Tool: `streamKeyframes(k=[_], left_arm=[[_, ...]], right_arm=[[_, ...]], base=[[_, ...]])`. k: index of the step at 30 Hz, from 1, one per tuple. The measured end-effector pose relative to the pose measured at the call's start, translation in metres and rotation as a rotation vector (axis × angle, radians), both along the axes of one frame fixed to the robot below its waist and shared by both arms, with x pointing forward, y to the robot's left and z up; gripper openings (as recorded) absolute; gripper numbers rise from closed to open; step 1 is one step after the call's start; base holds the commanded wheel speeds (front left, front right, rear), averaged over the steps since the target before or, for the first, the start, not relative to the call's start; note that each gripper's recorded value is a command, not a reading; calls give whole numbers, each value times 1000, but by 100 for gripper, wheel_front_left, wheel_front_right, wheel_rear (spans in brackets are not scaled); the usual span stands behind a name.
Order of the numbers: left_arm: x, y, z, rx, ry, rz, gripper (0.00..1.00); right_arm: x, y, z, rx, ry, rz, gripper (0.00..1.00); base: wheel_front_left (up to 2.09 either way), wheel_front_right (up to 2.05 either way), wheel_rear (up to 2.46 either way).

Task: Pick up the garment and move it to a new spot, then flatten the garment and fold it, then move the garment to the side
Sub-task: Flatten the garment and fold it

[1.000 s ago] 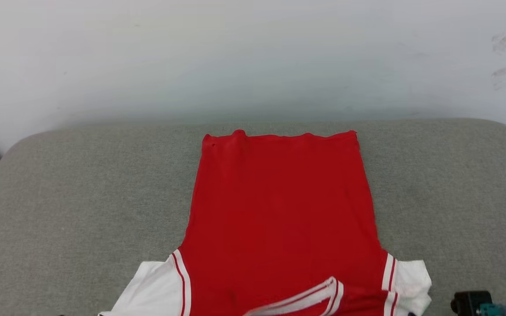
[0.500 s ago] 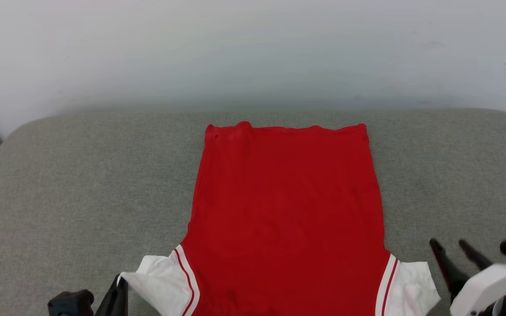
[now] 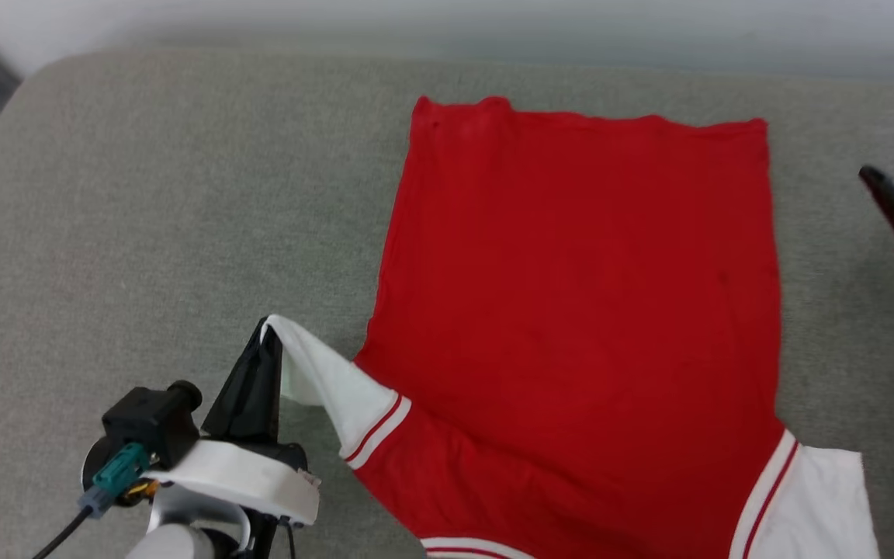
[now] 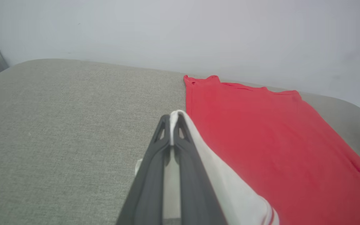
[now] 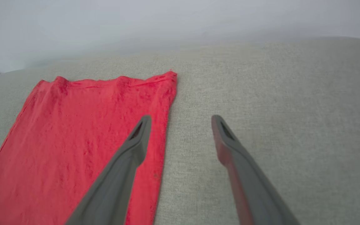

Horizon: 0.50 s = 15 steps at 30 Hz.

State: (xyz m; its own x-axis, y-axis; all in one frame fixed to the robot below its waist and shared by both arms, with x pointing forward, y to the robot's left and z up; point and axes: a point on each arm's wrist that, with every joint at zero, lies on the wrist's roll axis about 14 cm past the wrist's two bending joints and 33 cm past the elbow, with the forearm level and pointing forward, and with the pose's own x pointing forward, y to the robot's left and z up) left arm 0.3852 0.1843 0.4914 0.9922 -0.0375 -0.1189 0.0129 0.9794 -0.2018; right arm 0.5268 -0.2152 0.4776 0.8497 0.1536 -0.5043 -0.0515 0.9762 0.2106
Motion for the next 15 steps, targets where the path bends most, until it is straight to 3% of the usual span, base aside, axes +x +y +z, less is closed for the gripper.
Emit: streamKeyframes(k=[8, 15], left_arm=[[28, 2, -14, -12, -4, 7, 0], [40, 7, -38, -5, 40, 7, 0]], right_arm=[[75, 19, -34, -54, 215, 36, 100], [97, 61, -103, -52, 379, 96, 100]], base=[[0, 0, 0], [0, 0, 0]])
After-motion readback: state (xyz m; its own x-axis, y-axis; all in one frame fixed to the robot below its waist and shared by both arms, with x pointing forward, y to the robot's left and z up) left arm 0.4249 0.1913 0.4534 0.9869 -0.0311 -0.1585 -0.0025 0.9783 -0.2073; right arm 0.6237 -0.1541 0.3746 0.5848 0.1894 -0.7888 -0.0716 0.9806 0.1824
